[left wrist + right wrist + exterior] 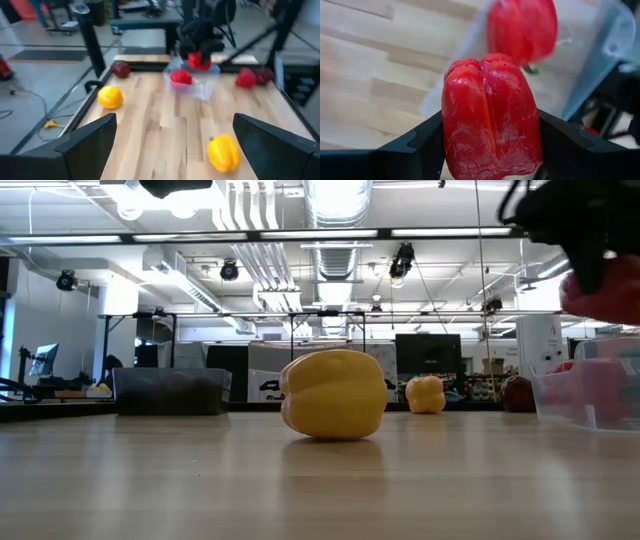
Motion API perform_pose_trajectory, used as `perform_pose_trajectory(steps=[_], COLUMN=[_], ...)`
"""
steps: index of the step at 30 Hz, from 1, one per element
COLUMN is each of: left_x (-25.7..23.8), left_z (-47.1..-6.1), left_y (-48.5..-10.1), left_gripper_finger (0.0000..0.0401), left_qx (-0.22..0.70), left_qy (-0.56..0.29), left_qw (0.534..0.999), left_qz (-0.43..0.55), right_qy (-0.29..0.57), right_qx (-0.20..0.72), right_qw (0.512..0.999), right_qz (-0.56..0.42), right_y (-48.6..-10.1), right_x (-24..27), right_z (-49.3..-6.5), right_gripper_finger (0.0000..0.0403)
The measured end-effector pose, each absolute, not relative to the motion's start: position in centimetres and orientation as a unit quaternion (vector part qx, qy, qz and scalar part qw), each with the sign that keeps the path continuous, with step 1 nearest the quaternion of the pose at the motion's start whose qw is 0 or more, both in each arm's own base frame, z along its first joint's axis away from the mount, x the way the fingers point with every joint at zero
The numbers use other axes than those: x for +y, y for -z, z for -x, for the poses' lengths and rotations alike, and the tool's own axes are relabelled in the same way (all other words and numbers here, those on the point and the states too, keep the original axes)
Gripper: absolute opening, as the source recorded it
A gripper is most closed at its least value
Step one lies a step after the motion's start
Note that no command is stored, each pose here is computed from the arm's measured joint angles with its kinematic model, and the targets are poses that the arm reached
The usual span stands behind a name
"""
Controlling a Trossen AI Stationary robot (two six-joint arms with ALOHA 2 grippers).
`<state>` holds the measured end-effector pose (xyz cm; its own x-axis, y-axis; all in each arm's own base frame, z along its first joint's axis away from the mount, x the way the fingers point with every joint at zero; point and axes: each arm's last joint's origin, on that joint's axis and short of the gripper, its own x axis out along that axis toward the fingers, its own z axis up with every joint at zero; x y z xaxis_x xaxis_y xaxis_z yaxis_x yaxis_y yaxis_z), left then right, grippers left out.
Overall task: Sort produce into baskets
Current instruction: Put the red bell pepper into the transparent bin
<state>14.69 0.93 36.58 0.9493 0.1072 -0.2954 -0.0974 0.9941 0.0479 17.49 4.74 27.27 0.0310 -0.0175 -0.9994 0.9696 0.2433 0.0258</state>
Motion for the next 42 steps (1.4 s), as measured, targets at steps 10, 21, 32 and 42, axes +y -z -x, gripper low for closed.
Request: perform_pose_trajectory(steps=[10, 21, 32, 42], left_x=[-0.8, -2.4, -2.4, -2.5], left_z=[-15.3, -15.7, -15.8, -16.3], left_y=[-34.0, -33.4, -33.4, -33.0], left_gripper_finger=[0.0382, 0.0382, 0.0382, 0.0382], left_qx=[0.191, 0.171, 0.172, 0.181], left_qy=[0.082, 0.124, 0.124, 0.127], left_qw=[0.977, 0.976, 0.976, 0.974], left_qz=[0.039, 0.058, 0.058, 0.038], right_qy=[0.434, 0.454, 0.316, 0.206], right_qx=[0.538, 0.524, 0.529, 0.661], right_qw=[0.564, 0.549, 0.620, 0.596], right_qz=[-0.452, -0.466, -0.486, -0.406], right_y=[-22.5, -20.2, -26.9, -28.0], right_x=[5.8, 3.7, 7.1, 16.5], right_z=[-17.1, -17.4, -19.9, -19.7], right_gripper_finger=[0.0247, 0.0302, 0.0363, 0.0364])
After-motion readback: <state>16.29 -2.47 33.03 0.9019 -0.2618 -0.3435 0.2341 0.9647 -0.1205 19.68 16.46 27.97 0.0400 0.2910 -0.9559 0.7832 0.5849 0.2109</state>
